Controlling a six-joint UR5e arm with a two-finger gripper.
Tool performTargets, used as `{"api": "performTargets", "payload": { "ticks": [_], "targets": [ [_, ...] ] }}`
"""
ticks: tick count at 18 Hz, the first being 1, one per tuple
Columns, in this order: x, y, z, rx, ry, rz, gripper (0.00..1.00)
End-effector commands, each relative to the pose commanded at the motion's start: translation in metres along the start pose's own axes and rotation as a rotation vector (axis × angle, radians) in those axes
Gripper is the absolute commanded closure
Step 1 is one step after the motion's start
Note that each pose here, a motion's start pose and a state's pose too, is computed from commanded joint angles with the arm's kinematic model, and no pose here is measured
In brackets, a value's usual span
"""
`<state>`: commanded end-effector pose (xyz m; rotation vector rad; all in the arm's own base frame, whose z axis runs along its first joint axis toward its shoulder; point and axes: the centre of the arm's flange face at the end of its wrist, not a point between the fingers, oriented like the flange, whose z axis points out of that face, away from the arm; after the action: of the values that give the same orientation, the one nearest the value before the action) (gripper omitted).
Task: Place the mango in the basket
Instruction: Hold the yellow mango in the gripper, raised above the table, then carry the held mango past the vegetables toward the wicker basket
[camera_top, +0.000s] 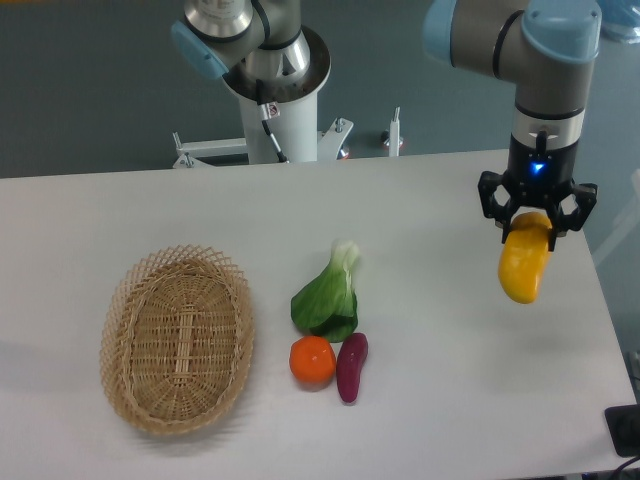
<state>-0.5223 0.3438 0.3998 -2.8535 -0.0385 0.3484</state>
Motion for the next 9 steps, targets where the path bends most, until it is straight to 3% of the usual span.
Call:
{"api": "performTargets", "payload": {
  "ticks": [9],
  "targets": [
    [0.058, -0.077, 0.042, 0.040, 0.024, -0.163, 0.50]
  ]
}}
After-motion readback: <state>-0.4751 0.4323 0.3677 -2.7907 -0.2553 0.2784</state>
